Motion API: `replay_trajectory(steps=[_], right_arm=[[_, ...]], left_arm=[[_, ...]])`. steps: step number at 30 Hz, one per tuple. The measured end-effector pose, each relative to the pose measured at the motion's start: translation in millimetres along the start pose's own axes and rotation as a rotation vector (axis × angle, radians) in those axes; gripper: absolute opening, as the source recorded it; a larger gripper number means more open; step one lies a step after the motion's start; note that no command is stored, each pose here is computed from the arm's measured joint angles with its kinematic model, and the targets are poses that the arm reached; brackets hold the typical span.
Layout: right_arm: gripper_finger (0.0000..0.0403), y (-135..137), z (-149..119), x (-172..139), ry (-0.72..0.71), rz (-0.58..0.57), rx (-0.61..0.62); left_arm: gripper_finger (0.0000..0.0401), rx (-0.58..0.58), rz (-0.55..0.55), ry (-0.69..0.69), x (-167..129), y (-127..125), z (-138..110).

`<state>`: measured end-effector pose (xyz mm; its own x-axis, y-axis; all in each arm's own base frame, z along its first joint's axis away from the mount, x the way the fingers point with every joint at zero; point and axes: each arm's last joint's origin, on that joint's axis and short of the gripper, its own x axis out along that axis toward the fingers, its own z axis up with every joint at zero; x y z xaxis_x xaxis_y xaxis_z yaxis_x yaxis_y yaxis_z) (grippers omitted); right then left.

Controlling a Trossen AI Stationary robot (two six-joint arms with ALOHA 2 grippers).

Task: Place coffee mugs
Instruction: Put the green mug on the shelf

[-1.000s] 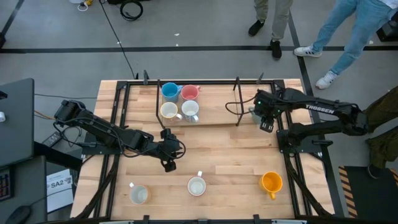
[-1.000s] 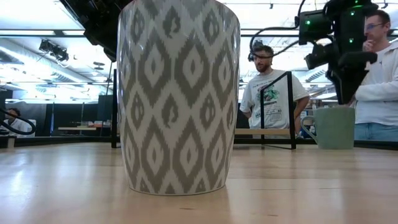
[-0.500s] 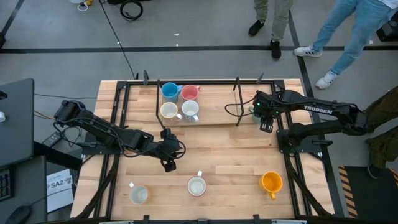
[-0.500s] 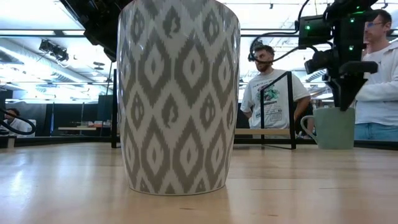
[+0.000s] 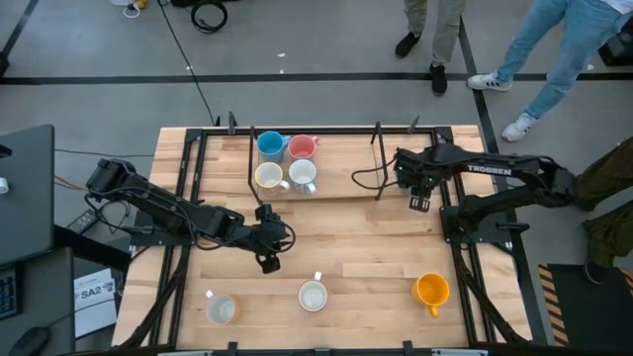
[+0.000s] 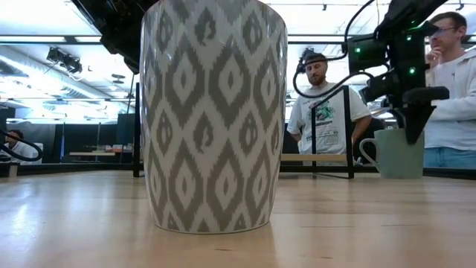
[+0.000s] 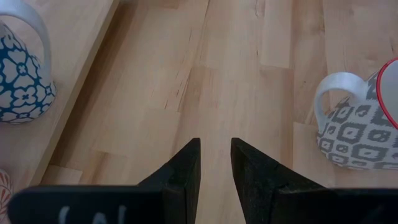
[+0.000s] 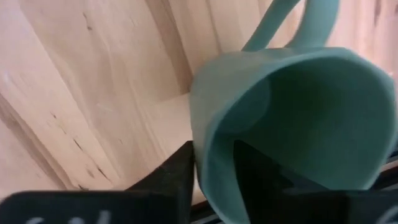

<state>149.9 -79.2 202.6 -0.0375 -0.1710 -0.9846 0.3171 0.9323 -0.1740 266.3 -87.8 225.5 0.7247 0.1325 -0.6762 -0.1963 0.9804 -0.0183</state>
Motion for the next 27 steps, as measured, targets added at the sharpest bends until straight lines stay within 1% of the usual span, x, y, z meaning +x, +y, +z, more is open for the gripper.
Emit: replay_trajectory(steps=[2, 4, 5, 6, 8, 10, 13, 17, 20, 23, 27], right_arm=[[0.0077, 0, 2, 1, 0.012, -0.004, 0.011], [0.0042, 0, 5, 1, 0.004, 0.008, 0.059], [0.0028, 0, 5, 1, 0.005, 0.023, 0.091], [0.0024, 0, 5, 1, 0.005, 0.037, 0.109], [0.0024, 1, 6, 1, 0.003, 0.052, 0.179], [0.003, 1, 6, 1, 0.004, 0.065, 0.285], [0.0042, 2, 7, 1, 0.014, 0.1, 0.477], [0.0037, 3, 7, 0, 0.038, 0.151, 0.741], [0.0033, 3, 7, 0, 0.04, 0.161, 0.821], [0.0039, 1, 9, 1, 0.034, 0.187, 0.894], [0.0047, -3, 12, 2, 0.026, 0.243, 1.049]], left_arm=[[0.0096, 0.0, 0.0, 0.0, 0, 0, 0], [0.0096, 0.0, 0.0, 0.0, 0, 0, 0], [0.0096, 0.0, 0.0, 0.0, 0, 0, 0], [0.0096, 0.001, 0.0, 0.0, 0, 0, 0], [0.0096, 0.001, 0.0, 0.0, 0, 0, 0], [0.0096, 0.001, 0.0, 0.0, 0, 0, 0], [0.0096, 0.001, 0.0, 0.0, 0, 0, 0], [0.0096, 0.001, 0.0, 0.0, 0, 0, 0], [0.0096, 0.001, 0.0, 0.0, 0, 0, 0], [0.0096, 0.001, 0.0, 0.0, 0, 0, 0], [0.0096, 0.002, 0.0, 0.0, 0, 0, 0]])
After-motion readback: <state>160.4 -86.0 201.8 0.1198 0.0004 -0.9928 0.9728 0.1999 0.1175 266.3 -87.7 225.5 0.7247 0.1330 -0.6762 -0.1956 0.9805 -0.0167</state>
